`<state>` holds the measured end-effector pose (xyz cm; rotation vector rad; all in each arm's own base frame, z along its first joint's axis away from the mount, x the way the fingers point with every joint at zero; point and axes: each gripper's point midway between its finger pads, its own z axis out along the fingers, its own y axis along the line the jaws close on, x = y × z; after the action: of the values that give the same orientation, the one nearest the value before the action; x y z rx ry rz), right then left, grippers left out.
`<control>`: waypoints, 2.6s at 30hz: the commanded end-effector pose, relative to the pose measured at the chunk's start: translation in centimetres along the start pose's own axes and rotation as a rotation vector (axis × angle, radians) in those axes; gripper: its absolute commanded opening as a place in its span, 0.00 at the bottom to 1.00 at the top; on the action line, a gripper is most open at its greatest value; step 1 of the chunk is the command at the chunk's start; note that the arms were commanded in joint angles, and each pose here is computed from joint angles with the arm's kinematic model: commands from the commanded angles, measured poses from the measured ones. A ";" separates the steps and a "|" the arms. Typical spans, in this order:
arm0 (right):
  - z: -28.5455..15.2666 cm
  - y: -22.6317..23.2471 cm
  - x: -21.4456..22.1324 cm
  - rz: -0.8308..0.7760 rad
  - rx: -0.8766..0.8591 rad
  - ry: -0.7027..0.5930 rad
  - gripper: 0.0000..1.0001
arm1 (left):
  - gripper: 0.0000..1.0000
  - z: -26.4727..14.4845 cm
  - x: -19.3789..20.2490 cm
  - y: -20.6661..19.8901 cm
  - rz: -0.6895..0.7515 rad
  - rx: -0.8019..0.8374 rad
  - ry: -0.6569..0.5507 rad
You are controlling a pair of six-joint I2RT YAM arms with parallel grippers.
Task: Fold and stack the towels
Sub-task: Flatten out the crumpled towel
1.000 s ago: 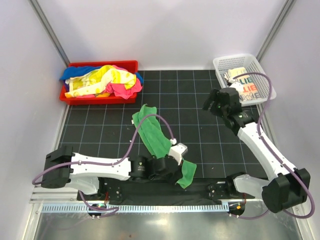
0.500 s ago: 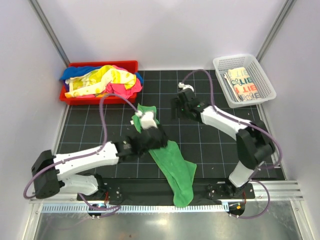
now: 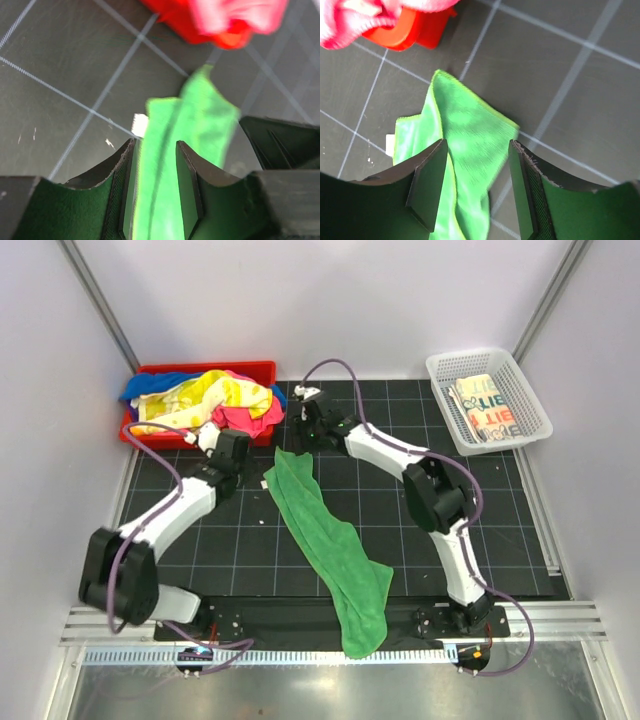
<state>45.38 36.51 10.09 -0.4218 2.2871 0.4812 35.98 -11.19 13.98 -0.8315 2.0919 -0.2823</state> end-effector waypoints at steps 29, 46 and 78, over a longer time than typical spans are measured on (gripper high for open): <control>3.2 5.4 -3.2 -0.017 -0.139 -0.127 0.59 | 0.37 11.9 5.9 1.0 -0.099 0.046 0.275; 6.7 6.5 -1.0 -0.001 -0.148 -0.077 0.59 | 0.36 11.1 6.5 1.7 -0.067 0.030 0.283; -0.2 2.6 -4.7 -0.085 0.085 -0.170 0.01 | 0.49 8.5 6.3 1.1 0.078 0.064 0.313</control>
<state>46.93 41.06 8.96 -0.4267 2.1937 0.4130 39.97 -13.01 3.08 -0.7654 2.3753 -0.4601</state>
